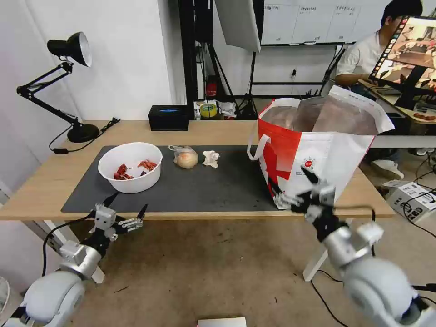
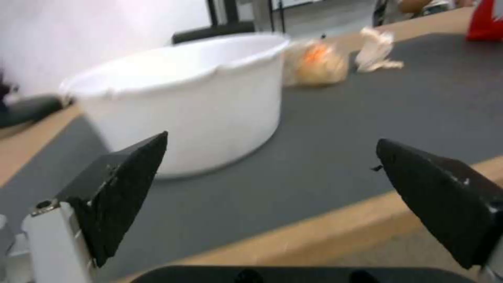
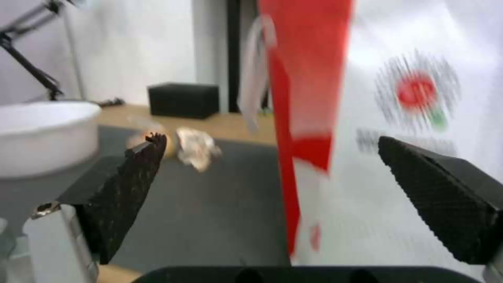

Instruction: Pick up the trash from the table and place it into the takeout bag.

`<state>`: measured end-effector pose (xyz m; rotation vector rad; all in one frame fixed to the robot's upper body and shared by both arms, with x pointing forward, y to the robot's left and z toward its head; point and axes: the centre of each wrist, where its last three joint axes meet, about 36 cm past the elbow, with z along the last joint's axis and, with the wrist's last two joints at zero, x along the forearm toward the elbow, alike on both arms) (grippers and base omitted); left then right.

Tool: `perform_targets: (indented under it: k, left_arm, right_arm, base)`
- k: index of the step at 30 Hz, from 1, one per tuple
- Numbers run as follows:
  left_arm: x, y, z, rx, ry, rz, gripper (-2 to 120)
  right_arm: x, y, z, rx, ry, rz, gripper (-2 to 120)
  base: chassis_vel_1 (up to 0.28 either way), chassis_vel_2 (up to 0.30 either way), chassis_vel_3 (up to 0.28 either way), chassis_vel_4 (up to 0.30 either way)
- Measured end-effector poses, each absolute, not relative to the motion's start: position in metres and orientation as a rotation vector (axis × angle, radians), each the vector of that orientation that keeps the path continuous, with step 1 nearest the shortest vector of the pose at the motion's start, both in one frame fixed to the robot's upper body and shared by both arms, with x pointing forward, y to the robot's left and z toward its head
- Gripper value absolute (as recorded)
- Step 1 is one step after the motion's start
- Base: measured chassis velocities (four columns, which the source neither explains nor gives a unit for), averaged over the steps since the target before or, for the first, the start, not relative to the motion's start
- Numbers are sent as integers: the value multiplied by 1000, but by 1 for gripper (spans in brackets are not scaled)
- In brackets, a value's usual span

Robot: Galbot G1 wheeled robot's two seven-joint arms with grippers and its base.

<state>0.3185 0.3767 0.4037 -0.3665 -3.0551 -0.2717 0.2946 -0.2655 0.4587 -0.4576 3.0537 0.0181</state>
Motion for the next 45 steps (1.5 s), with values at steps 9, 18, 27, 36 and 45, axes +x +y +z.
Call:
perform_targets:
  k: [9,18,27,36,45]
  left_arm:
    - [294,382,383,-296,-3036,-221,100]
    - [291,383,383,-292,-3042,-228,100]
    - [285,381,380,-290,-3038,-220,100]
    - [283,378,379,-298,-3039,-221,100]
    - [286,376,380,-308,-3048,-223,100]
  right_arm:
    - [266,-257,418,-386,3118,115,100]
    - [264,-252,410,-393,3135,142,100]
    - [263,-245,403,-417,3148,165,100]
    - [263,-236,401,-444,3148,185,100]
    - [280,-222,410,-543,3125,171,100]
  base:
    - [0,0,0,0]
    - [0,0,0,0]
    - [0,0,0,0]
    - [0,0,0,0]
    - [0,0,0,0]
